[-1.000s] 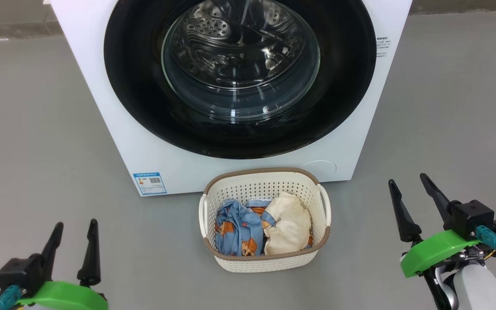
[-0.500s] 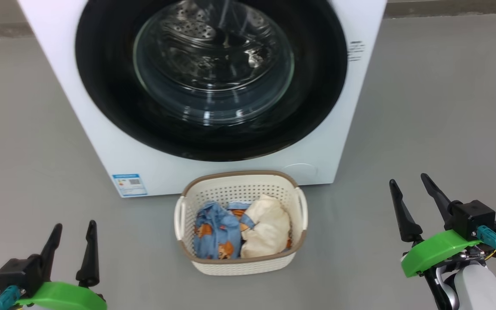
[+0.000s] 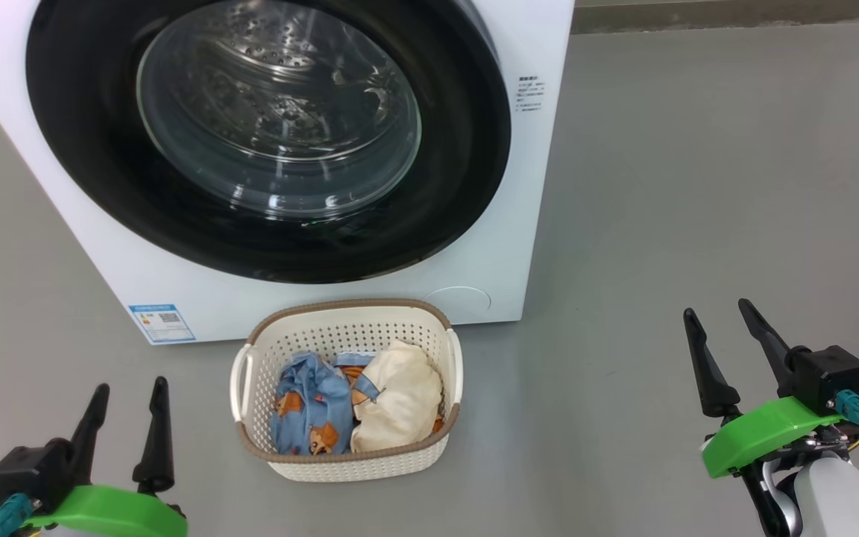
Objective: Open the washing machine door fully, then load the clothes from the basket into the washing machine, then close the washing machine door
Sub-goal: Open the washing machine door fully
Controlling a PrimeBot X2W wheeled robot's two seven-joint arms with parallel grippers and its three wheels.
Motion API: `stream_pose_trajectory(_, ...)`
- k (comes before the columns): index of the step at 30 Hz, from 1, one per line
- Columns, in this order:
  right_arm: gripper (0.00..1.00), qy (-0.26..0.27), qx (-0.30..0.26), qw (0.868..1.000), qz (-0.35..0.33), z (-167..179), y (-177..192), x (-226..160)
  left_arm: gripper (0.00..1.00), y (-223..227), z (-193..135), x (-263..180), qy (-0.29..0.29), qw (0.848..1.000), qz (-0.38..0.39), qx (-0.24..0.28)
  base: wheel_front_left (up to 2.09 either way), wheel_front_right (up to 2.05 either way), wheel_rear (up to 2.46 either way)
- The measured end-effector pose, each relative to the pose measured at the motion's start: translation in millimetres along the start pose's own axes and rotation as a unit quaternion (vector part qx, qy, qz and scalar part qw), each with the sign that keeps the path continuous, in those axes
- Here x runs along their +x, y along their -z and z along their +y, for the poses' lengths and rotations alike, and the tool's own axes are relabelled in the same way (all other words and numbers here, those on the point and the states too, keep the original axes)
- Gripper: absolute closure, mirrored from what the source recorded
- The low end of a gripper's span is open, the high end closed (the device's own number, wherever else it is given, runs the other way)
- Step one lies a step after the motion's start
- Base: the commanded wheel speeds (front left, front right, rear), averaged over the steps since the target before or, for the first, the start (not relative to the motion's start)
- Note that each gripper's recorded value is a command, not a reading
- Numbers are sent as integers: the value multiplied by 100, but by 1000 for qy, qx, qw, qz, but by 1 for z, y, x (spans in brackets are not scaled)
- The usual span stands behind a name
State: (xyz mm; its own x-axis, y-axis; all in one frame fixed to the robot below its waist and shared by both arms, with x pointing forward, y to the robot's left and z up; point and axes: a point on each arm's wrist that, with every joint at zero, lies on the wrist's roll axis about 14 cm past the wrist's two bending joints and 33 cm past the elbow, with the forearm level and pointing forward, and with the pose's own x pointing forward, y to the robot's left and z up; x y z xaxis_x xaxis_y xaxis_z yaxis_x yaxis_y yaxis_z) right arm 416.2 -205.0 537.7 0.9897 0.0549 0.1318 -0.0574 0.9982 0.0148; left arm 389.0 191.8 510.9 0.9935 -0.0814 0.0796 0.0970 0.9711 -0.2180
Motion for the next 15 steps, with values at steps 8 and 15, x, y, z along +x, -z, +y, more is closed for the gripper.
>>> stream_pose_trajectory(8, 0, 1, 3, 1000, 2, 0, 1, 0, 0, -2, -2, 1, 3, 1000, -3, 5, 9, 9, -17)
stream_pose_trajectory(15, 0, 2, 3, 1000, 4, -1, 3, 0, 0, -8, -1, 3, 3, 1000, -13, 23, 0, 0, 0)
